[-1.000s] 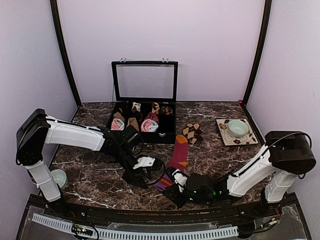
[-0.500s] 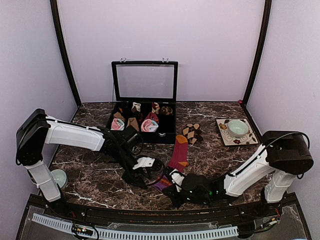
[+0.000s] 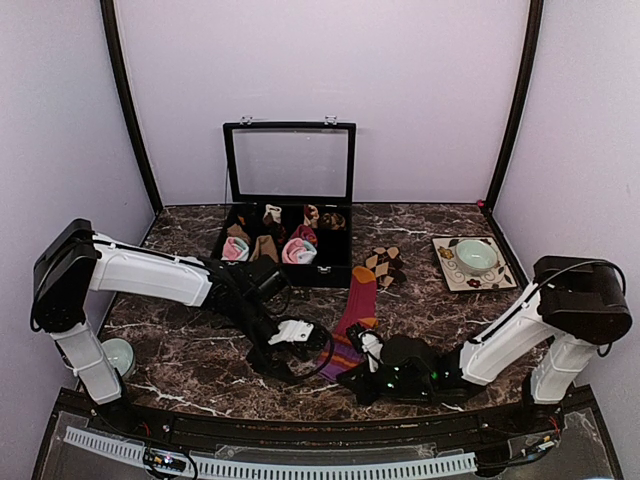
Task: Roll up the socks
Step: Roll the sock at the center of the board.
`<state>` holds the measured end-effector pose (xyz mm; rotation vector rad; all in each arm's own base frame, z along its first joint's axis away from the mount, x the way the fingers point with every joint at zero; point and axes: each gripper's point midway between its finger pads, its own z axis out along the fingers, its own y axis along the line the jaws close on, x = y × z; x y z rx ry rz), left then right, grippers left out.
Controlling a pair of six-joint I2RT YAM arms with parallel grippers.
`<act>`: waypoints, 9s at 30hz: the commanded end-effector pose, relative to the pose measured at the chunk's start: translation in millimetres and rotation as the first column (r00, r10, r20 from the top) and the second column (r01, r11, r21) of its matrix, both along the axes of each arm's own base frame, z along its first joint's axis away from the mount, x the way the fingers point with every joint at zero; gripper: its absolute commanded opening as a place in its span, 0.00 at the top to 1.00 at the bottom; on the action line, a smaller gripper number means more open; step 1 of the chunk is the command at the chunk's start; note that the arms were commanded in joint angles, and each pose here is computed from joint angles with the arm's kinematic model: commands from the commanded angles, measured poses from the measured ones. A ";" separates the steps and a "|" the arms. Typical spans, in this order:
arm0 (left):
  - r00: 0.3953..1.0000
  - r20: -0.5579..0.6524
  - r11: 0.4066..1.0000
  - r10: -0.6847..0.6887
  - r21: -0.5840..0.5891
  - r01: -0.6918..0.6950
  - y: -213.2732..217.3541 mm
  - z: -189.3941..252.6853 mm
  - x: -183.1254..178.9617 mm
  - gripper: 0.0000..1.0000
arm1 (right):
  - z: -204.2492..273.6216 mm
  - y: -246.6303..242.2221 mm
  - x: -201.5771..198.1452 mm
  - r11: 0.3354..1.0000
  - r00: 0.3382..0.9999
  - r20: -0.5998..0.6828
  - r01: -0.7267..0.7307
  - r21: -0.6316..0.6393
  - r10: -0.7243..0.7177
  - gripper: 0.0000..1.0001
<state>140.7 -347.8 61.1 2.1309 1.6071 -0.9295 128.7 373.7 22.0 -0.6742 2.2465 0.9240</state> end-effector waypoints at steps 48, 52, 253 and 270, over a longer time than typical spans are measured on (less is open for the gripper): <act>0.976 0.160 0.989 -0.145 0.051 0.138 -45.0 -33.6 2.7 0.94 | 43.3 -35.1 -0.9 0.990 0.999 -0.040 0.040 0.137 -0.035 0.71; 0.986 0.085 0.988 -0.145 0.068 0.140 -47.2 -32.8 -3.5 0.99 | 51.2 -33.1 -10.4 0.998 0.988 0.143 -0.056 0.032 0.051 0.67; 0.906 -0.423 0.953 0.021 0.281 0.109 -54.2 -40.4 6.8 0.90 | 31.3 -9.6 -27.0 0.884 0.719 0.528 -0.279 -0.376 0.452 0.63; 0.916 -0.399 0.953 0.032 0.288 0.092 -56.8 -39.3 13.2 0.90 | -5.1 -25.7 -8.6 0.888 0.772 0.480 -0.235 -0.395 0.417 0.83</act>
